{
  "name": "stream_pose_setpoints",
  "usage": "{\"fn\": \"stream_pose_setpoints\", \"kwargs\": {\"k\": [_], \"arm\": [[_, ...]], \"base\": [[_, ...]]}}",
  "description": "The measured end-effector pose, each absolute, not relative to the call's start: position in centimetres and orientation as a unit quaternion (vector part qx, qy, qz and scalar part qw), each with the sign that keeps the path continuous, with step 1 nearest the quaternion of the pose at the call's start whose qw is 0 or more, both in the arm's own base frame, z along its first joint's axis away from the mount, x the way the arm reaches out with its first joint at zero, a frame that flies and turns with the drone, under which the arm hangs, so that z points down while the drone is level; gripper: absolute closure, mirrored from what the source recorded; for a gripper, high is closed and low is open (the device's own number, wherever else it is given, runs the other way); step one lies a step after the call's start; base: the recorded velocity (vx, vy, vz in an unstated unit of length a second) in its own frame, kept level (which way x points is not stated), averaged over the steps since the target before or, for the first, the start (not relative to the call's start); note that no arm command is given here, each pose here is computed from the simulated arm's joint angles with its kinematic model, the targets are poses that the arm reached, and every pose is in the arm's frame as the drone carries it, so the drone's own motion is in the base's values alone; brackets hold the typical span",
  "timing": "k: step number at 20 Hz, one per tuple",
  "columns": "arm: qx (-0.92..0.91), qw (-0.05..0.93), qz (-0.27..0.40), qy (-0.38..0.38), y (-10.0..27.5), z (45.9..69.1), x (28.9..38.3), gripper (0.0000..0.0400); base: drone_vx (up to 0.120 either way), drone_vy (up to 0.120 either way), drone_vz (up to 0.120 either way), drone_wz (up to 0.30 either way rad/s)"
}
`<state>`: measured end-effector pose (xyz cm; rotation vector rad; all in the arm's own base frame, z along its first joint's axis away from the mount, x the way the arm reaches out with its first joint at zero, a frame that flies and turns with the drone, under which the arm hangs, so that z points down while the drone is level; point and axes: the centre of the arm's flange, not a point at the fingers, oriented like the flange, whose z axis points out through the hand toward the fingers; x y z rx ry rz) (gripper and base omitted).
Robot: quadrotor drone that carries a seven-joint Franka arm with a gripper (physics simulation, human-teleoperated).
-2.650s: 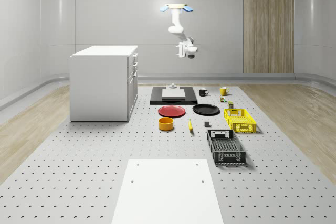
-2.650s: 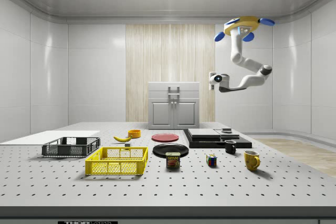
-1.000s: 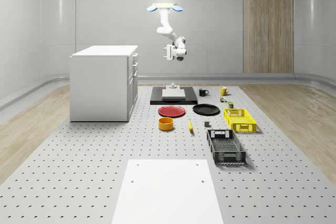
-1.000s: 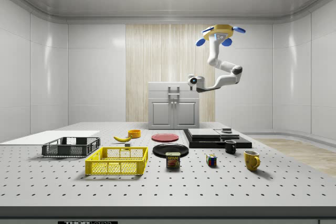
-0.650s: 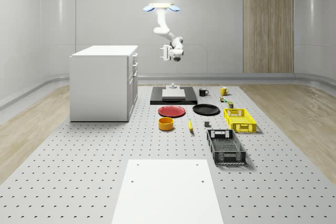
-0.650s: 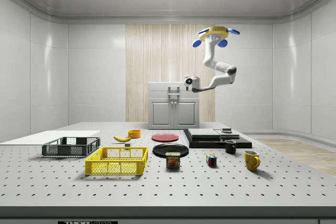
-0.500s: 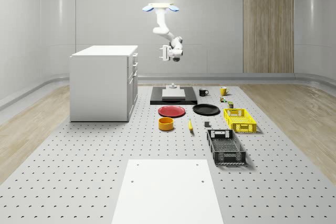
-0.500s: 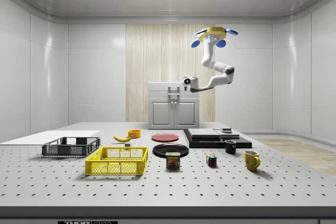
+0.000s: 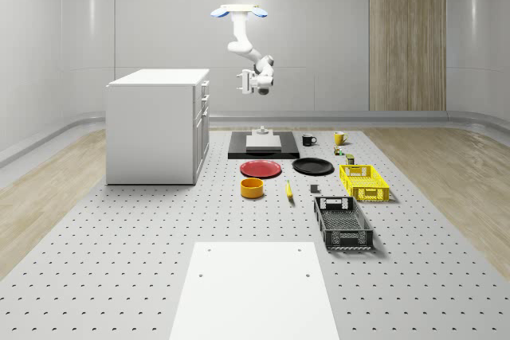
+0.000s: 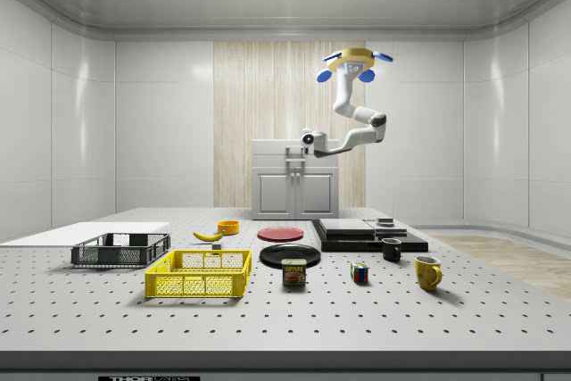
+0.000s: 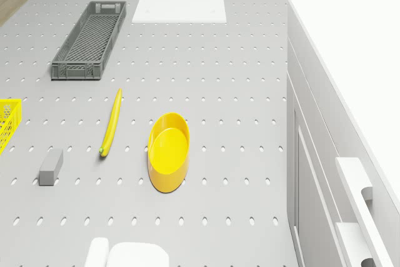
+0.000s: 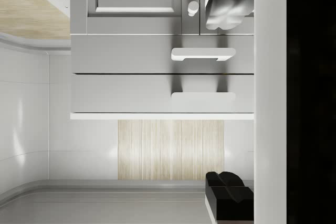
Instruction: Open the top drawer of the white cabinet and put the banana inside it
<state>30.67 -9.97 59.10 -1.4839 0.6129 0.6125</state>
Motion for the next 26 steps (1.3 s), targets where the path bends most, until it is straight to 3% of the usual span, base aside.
{"fn": "stream_pose_setpoints", "kwargs": {"k": [7,26], "arm": [[-0.654,0.653,0.27,0.27,-9.9,59.1,30.67,0.0],[-0.654,0.653,0.27,0.27,-1.4,59.1,30.63,0.0]], "base": [[0.109,0.0,0.0,0.0],[0.0,0.0,0.0,0.0]]}}
